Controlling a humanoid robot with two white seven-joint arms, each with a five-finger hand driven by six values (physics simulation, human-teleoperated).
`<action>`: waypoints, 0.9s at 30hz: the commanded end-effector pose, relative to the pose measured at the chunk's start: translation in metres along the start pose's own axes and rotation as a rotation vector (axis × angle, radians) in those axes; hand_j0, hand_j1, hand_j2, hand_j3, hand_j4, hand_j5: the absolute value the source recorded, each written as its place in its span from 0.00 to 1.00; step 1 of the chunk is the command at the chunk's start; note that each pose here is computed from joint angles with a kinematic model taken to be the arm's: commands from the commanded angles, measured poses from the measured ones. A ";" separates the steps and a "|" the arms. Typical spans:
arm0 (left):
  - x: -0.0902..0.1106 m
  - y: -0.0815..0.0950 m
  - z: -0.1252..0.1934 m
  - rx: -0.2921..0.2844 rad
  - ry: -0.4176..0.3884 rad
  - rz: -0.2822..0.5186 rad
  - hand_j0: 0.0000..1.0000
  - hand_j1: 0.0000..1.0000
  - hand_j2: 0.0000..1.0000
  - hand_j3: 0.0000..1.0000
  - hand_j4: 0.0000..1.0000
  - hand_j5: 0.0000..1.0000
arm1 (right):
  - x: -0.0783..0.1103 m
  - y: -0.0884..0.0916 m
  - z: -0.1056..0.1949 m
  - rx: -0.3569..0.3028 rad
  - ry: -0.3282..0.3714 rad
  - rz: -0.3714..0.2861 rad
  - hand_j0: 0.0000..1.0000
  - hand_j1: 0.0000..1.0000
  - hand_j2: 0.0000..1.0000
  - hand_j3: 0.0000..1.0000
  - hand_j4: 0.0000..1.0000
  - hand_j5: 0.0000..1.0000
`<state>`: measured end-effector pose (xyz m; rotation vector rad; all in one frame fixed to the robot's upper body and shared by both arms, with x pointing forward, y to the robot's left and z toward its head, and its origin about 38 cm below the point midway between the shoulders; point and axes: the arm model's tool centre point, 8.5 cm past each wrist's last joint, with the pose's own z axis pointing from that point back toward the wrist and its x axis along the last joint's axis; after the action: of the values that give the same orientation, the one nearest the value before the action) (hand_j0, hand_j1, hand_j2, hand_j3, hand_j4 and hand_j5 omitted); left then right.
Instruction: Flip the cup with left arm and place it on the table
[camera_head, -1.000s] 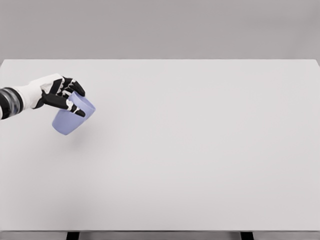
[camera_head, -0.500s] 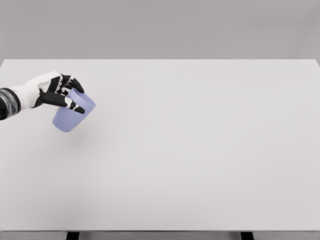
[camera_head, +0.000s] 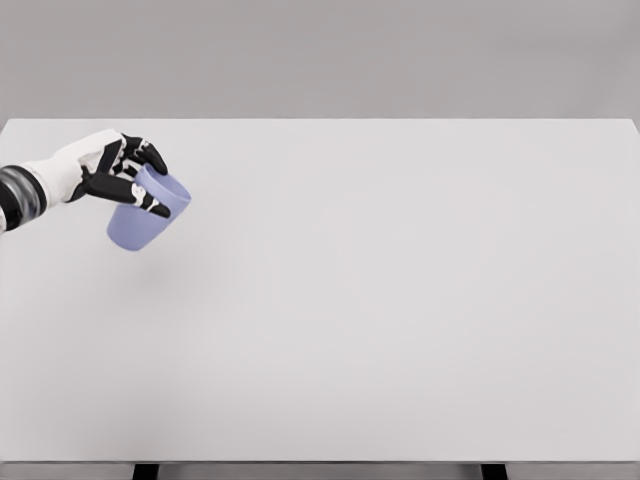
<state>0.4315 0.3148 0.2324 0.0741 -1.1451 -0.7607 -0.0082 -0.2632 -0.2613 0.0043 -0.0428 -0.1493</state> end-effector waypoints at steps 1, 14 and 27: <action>0.004 0.001 -0.001 0.010 -0.014 -0.006 0.26 0.26 0.26 0.26 0.26 0.26 | 0.000 0.000 0.000 0.000 0.000 -0.001 1.00 1.00 1.00 1.00 1.00 1.00; 0.011 -0.005 -0.007 0.010 -0.039 -0.008 0.26 0.26 0.26 0.26 0.26 0.26 | 0.000 0.000 0.000 0.000 0.000 0.001 1.00 1.00 1.00 1.00 1.00 1.00; -0.011 -0.010 -0.010 0.076 -0.069 0.090 0.25 0.25 0.25 0.25 0.25 0.25 | 0.000 0.000 0.000 0.000 0.000 -0.001 1.00 1.00 1.00 1.00 1.00 1.00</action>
<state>0.4245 0.3058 0.1958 0.0203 -1.1663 -0.6664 -0.0082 -0.2632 -0.2613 0.0043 -0.0428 -0.1489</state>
